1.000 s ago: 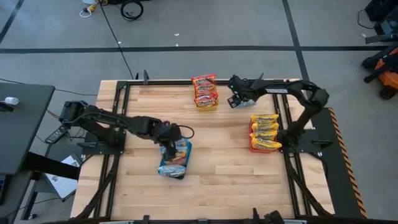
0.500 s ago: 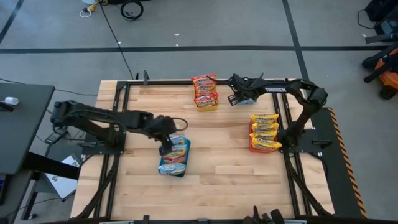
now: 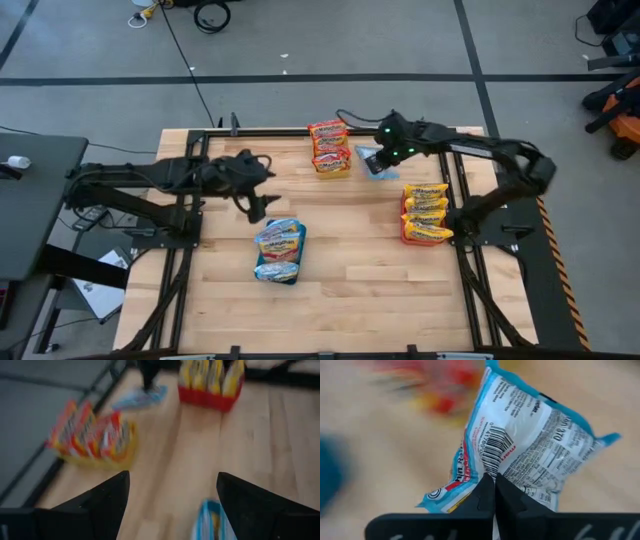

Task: Sort Maruchan noodles
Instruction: Put the blue noodle pack into the blue bin

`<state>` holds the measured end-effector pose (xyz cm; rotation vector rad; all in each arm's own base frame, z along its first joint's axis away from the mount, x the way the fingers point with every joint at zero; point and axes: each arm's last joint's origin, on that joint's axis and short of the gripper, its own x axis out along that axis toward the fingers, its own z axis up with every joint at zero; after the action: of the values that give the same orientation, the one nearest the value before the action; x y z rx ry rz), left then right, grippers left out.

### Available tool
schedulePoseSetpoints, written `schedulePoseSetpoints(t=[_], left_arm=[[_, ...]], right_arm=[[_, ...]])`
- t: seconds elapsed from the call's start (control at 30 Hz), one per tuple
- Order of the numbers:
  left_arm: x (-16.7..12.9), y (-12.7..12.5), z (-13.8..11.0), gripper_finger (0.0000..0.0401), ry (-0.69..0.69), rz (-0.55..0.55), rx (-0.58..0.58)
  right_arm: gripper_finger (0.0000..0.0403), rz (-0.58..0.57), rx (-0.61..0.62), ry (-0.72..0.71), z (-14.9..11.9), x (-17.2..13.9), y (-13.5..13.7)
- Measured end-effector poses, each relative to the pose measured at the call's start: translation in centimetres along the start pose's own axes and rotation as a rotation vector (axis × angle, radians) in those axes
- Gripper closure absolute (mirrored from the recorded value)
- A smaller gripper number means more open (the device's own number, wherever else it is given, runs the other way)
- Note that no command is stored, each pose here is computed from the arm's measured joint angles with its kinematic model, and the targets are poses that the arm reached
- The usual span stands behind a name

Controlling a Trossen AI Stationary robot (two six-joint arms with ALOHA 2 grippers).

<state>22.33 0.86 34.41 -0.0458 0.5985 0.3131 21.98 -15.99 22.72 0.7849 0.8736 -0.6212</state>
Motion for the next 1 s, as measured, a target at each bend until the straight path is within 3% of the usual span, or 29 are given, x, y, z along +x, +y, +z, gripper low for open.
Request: schedulePoseSetpoints(t=[0.13,0.23,0.4,0.57,0.7,0.8,1.0], left_arm=[[0.3,0.5,0.8,0.0099,-0.077,0.009,0.013],[0.6,0.6,2.1,0.0099,-0.190,0.011,0.044],[1.6,-0.1,4.0,0.0099,-0.367,-0.067,0.125],[4.3,-1.0,4.2,0.0099,-0.373,-0.113,0.175],[5.0,-0.9,4.0,0.0099,-0.335,-0.225,0.040],[4.6,-0.4,4.0,0.0099,-0.316,-0.343,-0.055],[4.3,-0.2,5.8,0.0099,-0.475,-0.546,-0.116]], right_arm=[[0.0395,0.410,-0.095,0.031,-1.1,-4.3,2.2],[0.0396,0.606,-0.103,0.050,-2.0,-6.9,3.4],[0.0397,0.688,-0.096,0.063,-3.2,-8.9,4.6],[0.0398,0.686,-0.102,0.026,-3.5,-8.6,6.5],[0.0398,0.841,-0.230,-0.123,-3.3,-10.0,9.2],[0.0398,1.006,-0.378,-0.315,-3.3,-12.3,11.2],[0.0398,1.212,-0.586,-0.687,-3.4,-15.5,13.7]])
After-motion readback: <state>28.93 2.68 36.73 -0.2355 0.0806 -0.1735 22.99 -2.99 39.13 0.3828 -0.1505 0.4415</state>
